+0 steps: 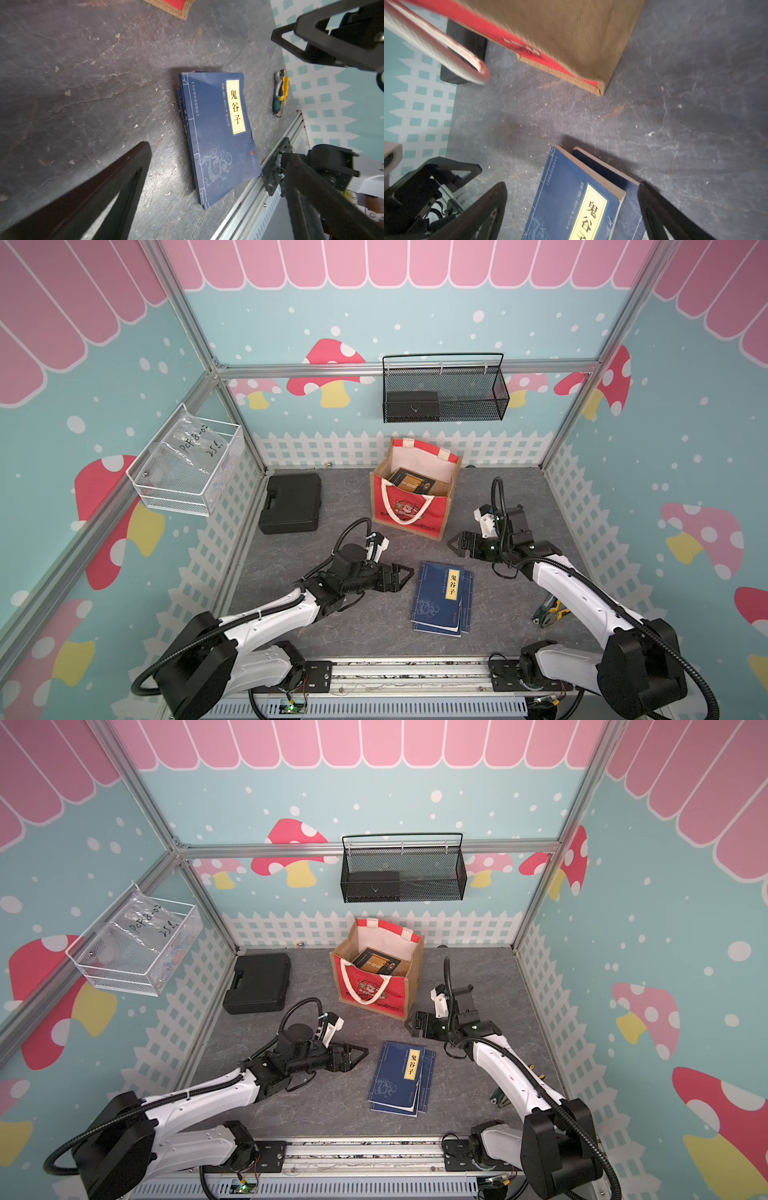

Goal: Put the books into the canvas bag
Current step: Pick up the book from the book.

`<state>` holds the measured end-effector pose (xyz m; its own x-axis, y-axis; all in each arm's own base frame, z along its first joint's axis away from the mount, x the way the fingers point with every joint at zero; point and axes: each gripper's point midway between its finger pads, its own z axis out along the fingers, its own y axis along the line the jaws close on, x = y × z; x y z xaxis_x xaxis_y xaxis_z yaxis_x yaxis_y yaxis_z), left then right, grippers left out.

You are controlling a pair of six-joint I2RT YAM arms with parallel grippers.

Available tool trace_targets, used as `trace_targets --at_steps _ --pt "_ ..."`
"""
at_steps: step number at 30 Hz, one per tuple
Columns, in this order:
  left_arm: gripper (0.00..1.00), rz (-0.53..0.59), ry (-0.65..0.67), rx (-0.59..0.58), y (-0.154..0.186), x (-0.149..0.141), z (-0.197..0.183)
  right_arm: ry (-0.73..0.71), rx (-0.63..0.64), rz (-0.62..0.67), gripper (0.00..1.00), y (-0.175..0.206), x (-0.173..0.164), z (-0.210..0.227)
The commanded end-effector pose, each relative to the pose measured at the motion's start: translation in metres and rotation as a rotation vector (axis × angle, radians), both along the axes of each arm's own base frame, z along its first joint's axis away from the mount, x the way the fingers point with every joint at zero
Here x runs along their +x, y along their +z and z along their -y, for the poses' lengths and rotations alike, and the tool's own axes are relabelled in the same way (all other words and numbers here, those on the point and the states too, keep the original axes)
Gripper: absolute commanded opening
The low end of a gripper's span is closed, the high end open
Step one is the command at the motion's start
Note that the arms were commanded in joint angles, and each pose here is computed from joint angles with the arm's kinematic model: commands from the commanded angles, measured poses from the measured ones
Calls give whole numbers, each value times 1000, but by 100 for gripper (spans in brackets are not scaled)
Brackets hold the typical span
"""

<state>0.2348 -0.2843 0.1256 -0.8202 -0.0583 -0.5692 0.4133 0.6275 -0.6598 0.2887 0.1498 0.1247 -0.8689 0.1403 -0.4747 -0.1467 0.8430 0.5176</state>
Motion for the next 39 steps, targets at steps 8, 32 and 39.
trace_targets --at_steps 8,32,39 --pt "99 -75 -63 -37 -28 5 44 -27 96 -17 98 -41 -51 -1" --pt "99 -171 -109 -82 -56 1 64 132 240 30 96 -36 -50 -46" --pt "96 -151 -130 -118 -47 -1 67 157 261 36 96 -35 -50 -56"
